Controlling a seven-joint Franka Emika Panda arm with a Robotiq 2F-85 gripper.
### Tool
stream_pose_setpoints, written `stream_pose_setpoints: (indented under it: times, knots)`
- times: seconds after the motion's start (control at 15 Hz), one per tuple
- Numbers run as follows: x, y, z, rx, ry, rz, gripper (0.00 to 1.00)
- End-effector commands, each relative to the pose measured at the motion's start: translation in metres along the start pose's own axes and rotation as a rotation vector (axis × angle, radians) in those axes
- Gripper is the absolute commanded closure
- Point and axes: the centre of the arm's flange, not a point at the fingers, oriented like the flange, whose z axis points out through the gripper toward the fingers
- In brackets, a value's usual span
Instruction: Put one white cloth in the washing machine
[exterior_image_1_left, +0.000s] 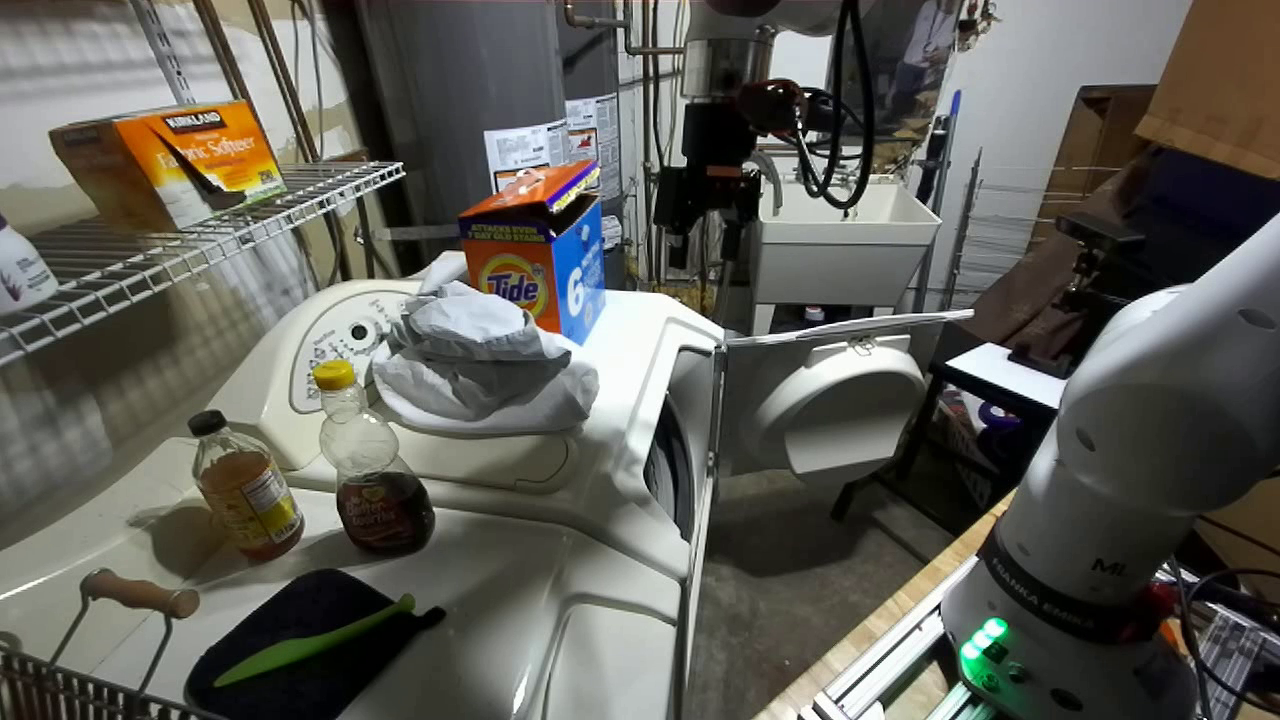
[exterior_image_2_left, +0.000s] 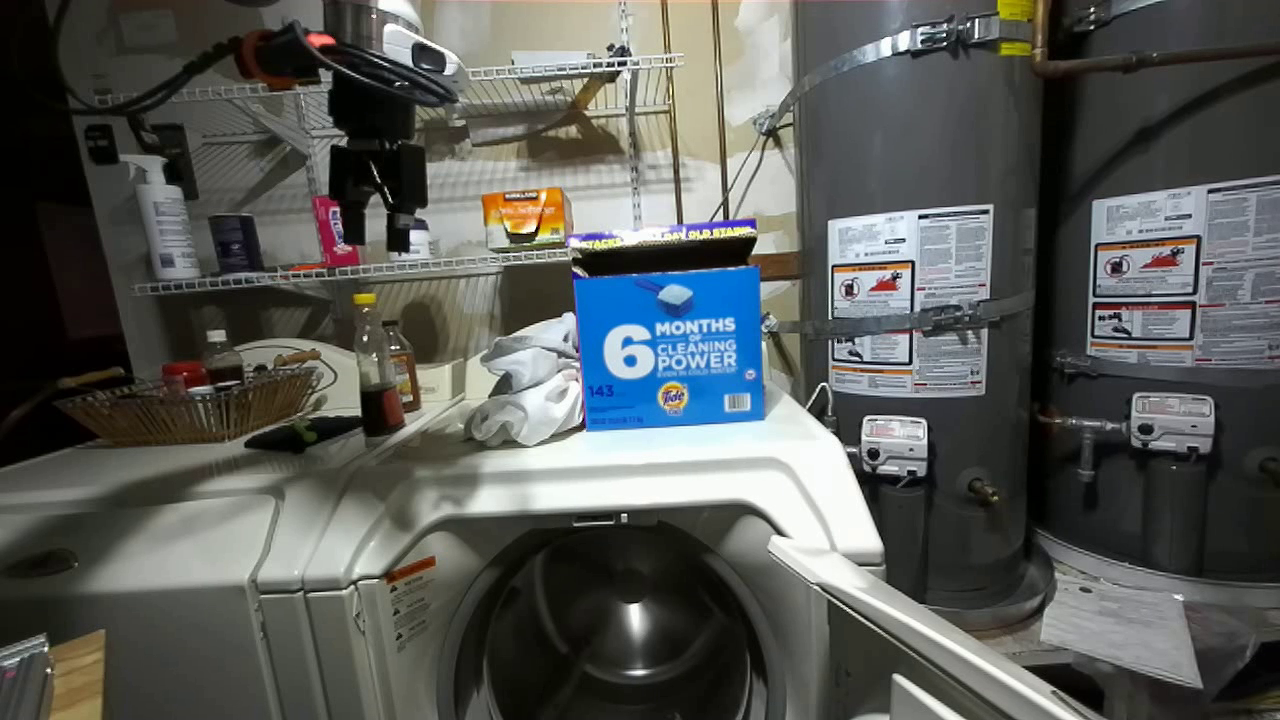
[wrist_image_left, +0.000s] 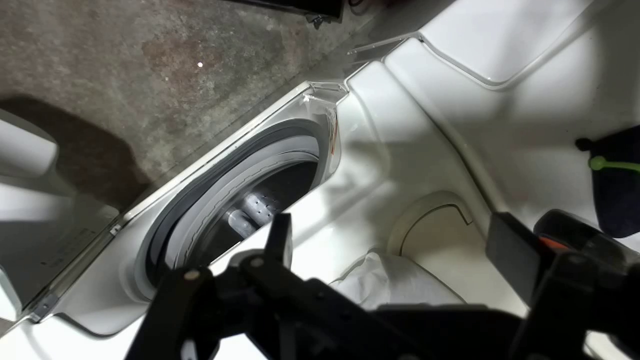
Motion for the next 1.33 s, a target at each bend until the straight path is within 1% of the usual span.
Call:
stream_pose_setpoints:
  times: [0.0, 0.13, 0.2, 0.27, 0.33, 0.4, 0.47, 0.67, 0.73, 0.8, 0.87, 0.93, 1.13, 1.2, 1.27]
  knots:
    - [0.000, 0.000, 0.000, 0.000, 0.000, 0.000, 0.00]
    - [0.000, 0.000, 0.000, 0.000, 0.000, 0.000, 0.00]
    - [0.016, -0.003, -0.002, 0.019, 0.005, -0.015, 0.00]
    - [0.033, -0.009, -0.003, 0.003, 0.019, -0.058, 0.00]
    - [0.049, -0.016, -0.006, 0.009, 0.032, -0.057, 0.00]
    - [0.072, -0.024, -0.010, -0.015, 0.068, -0.070, 0.00]
    - [0.091, -0.033, -0.013, -0.004, 0.095, -0.106, 0.00]
    - [0.143, -0.057, -0.005, -0.017, 0.125, -0.126, 0.00]
    - [0.161, -0.064, 0.003, -0.011, 0.134, -0.121, 0.00]
    - [0.177, -0.071, 0.013, -0.002, 0.128, -0.066, 0.00]
    - [0.192, -0.075, 0.028, -0.028, 0.139, -0.028, 0.00]
    - [0.204, -0.079, 0.041, -0.045, 0.127, 0.025, 0.00]
    - [0.232, -0.094, 0.087, -0.108, 0.075, 0.129, 0.00]
    - [0.240, -0.102, 0.103, -0.123, 0.052, 0.127, 0.00]
    - [0.246, -0.106, 0.113, -0.134, 0.020, 0.037, 0.00]
